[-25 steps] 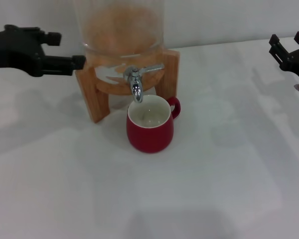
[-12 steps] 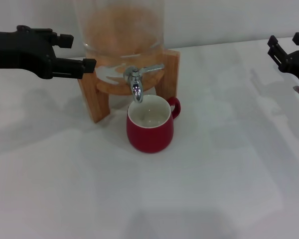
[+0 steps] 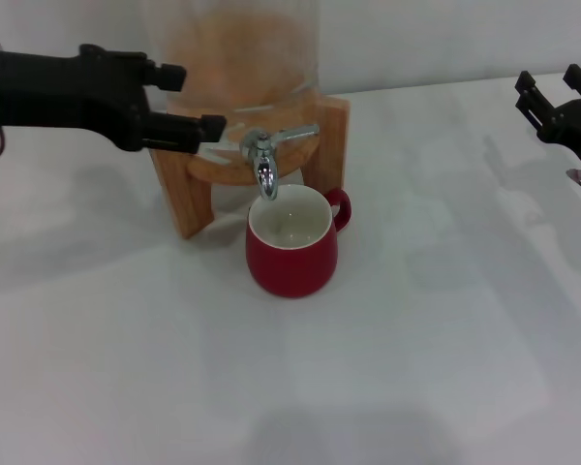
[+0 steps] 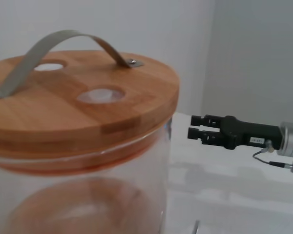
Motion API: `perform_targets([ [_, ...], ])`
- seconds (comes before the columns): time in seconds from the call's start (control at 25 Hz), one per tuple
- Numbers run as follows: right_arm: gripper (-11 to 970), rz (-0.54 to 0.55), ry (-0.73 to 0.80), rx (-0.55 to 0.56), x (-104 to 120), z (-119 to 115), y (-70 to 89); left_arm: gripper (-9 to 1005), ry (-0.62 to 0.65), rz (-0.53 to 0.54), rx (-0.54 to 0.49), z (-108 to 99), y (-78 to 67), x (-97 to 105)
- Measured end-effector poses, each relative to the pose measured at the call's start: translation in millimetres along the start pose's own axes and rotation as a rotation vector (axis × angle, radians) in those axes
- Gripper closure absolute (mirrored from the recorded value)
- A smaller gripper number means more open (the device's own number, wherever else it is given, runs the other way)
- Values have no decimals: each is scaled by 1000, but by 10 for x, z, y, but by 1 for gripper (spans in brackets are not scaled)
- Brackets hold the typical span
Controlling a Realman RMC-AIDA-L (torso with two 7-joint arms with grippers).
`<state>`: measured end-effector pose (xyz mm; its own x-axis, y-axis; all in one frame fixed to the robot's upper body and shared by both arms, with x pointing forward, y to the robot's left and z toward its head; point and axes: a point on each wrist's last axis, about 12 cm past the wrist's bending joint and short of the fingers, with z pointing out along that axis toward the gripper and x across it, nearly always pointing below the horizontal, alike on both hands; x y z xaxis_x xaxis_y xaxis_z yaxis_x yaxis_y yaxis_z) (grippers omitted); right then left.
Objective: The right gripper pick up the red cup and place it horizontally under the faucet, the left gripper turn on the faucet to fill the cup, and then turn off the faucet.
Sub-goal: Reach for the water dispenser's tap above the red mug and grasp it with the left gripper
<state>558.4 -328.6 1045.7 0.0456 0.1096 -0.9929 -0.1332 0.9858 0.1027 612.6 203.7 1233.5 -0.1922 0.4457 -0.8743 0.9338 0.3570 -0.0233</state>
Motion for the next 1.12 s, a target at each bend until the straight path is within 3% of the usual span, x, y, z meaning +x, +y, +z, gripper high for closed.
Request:
perform_targets([
  [0.44, 277, -1, -3, 3, 17, -68, -24, 157, 29, 53, 77, 271, -55, -106],
  [1.12, 277, -6, -5, -25, 31, -106, 9, 156, 45, 107, 85, 489, -28, -139],
])
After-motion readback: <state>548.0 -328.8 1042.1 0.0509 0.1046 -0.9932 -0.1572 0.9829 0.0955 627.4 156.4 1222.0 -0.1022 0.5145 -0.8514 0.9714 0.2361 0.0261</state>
